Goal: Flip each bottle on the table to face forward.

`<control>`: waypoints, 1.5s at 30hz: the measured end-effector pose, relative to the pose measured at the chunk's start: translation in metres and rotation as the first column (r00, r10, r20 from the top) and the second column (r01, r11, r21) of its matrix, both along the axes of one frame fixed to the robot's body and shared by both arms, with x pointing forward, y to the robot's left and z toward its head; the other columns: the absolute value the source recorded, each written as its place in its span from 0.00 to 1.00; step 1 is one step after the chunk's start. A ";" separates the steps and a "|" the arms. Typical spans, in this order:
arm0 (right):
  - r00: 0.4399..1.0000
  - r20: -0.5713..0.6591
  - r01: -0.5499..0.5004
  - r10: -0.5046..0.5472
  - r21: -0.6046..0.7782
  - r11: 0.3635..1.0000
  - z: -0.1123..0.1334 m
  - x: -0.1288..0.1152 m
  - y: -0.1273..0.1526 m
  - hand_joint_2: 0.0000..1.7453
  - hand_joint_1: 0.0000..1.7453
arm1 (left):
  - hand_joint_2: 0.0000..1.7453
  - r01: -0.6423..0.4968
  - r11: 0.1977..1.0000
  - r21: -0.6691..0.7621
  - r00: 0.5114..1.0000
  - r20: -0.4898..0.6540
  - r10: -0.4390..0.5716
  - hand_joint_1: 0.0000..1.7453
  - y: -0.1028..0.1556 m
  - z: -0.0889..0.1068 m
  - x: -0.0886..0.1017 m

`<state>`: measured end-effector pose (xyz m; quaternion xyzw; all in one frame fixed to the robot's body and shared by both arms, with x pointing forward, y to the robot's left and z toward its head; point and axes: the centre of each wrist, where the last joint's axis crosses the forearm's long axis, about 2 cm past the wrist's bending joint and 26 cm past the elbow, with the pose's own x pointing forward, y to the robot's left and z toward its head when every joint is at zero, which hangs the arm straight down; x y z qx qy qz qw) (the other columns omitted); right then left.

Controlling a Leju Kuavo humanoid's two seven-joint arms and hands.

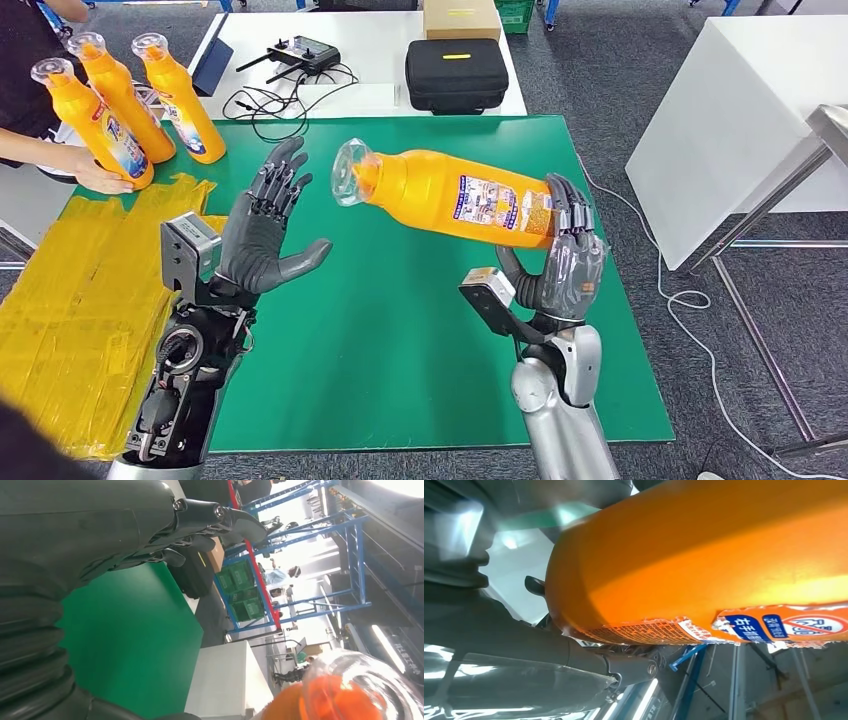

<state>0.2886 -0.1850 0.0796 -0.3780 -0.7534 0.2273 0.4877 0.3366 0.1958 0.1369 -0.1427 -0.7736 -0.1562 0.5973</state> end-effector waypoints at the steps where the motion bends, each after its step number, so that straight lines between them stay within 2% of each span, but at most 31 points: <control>1: 1.000 0.002 -0.007 0.007 -0.001 1.000 0.001 0.000 0.002 1.00 1.00 | 1.00 -0.002 1.000 -0.001 1.000 -0.001 0.002 0.00 0.000 0.000 0.000; 5: 0.999 0.016 -0.033 0.033 -0.018 0.999 0.006 0.003 0.012 1.00 1.00 | 1.00 0.019 0.999 -0.033 1.000 -0.002 -0.019 0.00 -0.002 -0.002 -0.001; 11: 0.998 0.017 -0.057 0.057 -0.026 0.998 0.008 0.006 0.019 1.00 1.00 | 1.00 0.145 0.979 -0.142 0.989 -0.002 -0.147 0.00 -0.009 -0.003 -0.003; 15: 0.997 0.013 -0.071 0.072 -0.024 0.997 0.008 0.009 0.022 1.00 1.00 | 1.00 0.258 0.935 -0.241 0.965 0.018 -0.262 0.00 -0.012 -0.002 -0.006; 21: 0.995 0.005 -0.101 0.102 -0.043 0.994 0.008 0.012 0.029 1.00 1.00 | 1.00 0.318 0.915 -0.247 0.946 0.025 -0.322 0.00 -0.024 0.000 -0.011; 28: 0.991 -0.014 -0.135 0.134 -0.069 0.988 0.007 0.013 0.041 1.00 1.00 | 1.00 0.342 0.907 -0.244 0.938 0.032 -0.345 0.00 -0.038 0.004 -0.012; 37: 0.952 -0.094 -0.302 0.290 -0.148 0.942 0.005 0.003 0.087 1.00 1.00 | 1.00 0.321 0.916 -0.241 0.946 0.035 -0.322 0.00 -0.041 0.011 -0.006; 45: 0.936 -0.138 -0.345 0.325 -0.164 0.924 0.002 0.001 0.098 1.00 1.00 | 1.00 0.296 0.923 -0.246 0.954 0.028 -0.298 0.00 -0.039 0.010 -0.005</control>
